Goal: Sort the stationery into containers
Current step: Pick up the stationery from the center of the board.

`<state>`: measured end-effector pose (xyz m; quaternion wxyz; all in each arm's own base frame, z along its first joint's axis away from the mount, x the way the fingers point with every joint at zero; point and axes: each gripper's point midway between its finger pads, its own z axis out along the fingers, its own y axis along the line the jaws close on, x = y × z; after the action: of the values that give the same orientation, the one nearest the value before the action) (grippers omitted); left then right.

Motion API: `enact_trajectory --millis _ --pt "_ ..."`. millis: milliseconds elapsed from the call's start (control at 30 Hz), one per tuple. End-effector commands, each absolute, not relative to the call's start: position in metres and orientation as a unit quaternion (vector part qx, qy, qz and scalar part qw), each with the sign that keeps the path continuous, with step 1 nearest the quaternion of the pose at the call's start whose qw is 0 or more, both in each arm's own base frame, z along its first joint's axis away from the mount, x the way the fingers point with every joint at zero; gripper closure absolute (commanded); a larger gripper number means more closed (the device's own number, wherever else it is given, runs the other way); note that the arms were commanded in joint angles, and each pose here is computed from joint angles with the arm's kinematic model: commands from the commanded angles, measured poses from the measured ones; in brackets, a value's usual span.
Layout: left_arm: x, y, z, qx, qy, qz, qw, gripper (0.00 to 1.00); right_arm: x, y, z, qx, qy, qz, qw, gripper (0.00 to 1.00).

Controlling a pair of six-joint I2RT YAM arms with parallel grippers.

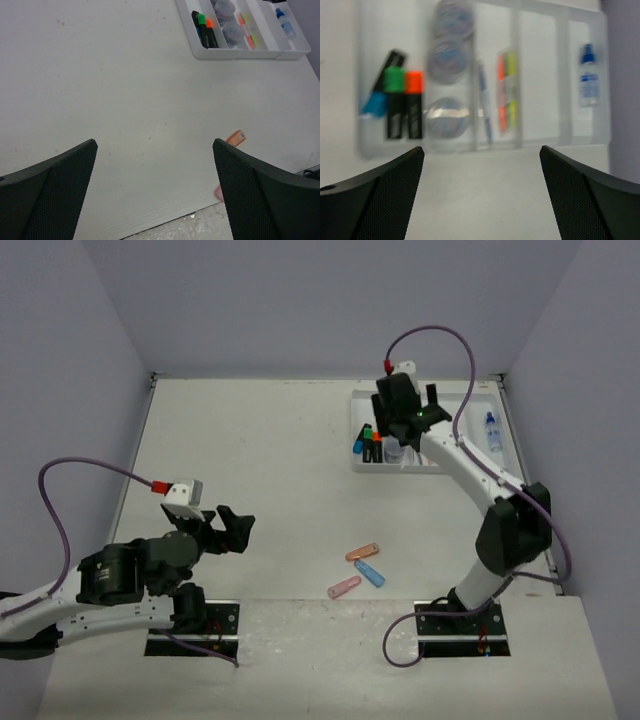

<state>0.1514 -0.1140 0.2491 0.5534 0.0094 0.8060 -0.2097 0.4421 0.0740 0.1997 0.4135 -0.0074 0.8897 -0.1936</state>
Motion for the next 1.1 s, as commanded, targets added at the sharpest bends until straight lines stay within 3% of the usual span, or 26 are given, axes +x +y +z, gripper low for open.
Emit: enact_trajectory --millis 0,167,267,400,700,1067 --pt "0.156 -0.151 0.239 0.021 0.831 -0.182 0.525 0.0 0.376 0.135 0.209 0.019 0.893 0.01 0.449 0.01" --pt "0.161 -0.209 0.202 0.046 0.864 -0.144 0.48 0.0 0.294 0.165 0.172 -0.085 0.915 0.15 0.364 0.05" --pt "0.167 -0.218 0.185 0.025 0.877 -0.104 0.469 0.0 0.256 0.155 0.147 -0.131 0.931 0.137 0.311 0.17" --pt "0.172 -0.203 0.19 -0.016 0.871 -0.082 0.484 0.0 0.218 0.154 0.12 -0.167 0.946 0.119 0.253 0.19" --pt "0.164 -0.193 0.236 0.024 0.852 -0.15 0.502 0.0 0.19 0.168 0.089 -0.298 0.936 0.039 0.183 0.18" --pt "0.154 -0.15 0.261 0.028 0.843 -0.165 0.512 0.0 0.167 0.191 0.048 -0.424 0.902 0.004 0.08 0.3"
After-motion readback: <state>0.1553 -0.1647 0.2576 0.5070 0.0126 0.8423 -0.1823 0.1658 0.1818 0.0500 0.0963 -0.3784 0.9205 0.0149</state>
